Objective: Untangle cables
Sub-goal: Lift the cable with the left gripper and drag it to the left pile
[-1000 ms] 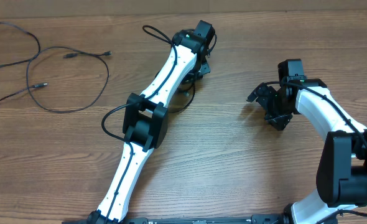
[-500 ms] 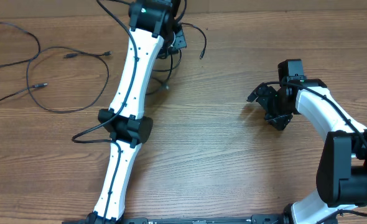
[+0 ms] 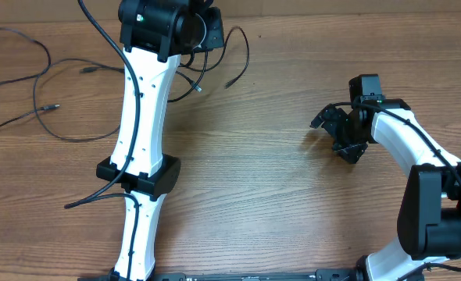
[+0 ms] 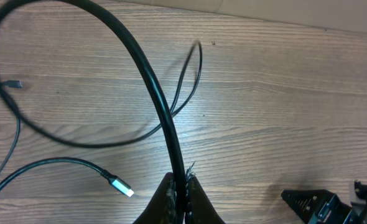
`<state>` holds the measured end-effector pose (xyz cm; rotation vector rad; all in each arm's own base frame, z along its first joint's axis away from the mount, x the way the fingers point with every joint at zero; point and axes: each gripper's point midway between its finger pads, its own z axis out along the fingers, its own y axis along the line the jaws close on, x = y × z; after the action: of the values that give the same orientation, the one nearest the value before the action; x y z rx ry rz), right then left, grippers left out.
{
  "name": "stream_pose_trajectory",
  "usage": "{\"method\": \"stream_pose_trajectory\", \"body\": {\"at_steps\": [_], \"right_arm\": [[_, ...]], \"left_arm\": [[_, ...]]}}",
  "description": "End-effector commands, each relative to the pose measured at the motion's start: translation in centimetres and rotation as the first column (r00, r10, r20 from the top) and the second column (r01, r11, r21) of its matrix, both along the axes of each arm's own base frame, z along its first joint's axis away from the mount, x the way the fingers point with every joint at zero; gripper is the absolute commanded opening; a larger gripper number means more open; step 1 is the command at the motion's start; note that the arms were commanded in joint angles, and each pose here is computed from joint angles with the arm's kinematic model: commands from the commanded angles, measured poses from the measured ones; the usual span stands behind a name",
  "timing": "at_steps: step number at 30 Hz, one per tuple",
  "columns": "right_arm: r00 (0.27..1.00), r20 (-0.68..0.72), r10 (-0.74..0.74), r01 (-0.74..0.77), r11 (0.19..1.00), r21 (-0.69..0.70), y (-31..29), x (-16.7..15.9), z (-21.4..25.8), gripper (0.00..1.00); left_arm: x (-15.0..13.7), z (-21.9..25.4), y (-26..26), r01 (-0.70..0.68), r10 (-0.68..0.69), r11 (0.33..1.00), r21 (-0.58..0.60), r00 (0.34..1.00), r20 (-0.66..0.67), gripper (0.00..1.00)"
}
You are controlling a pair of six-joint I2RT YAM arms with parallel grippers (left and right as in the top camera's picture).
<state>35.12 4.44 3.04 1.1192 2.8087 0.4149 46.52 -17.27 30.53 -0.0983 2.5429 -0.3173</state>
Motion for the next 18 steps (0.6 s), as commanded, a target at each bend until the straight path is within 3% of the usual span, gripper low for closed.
{"method": "stream_pose_trajectory", "body": {"at_steps": [1,7,13,18], "right_arm": [[1.0,0.003,0.011,-0.011,1.0,-0.012,0.0,-0.1,-0.1,1.0],[1.0,0.003,0.011,-0.011,1.0,-0.012,0.0,0.0,-0.1,1.0],[1.0,0.003,0.011,-0.011,1.0,-0.012,0.0,-0.1,-0.1,1.0],[1.0,0.003,0.011,-0.011,1.0,-0.012,0.0,-0.1,-0.1,1.0]], "left_arm": [[-0.3,1.0,0.1,0.048,-0.048,0.999,0.019,0.998,0.03,0.04],[-0.9,2.6,0.7,0.073,-0.075,0.997,0.029,0.995,0.07,0.04],[-2.8,8.4,7.2,-0.027,0.019,0.999,0.042,0.982,0.19,0.04],[-7.0,12.1,14.1,-0.171,0.16,0.985,0.032,0.962,0.223,0.04]]}}
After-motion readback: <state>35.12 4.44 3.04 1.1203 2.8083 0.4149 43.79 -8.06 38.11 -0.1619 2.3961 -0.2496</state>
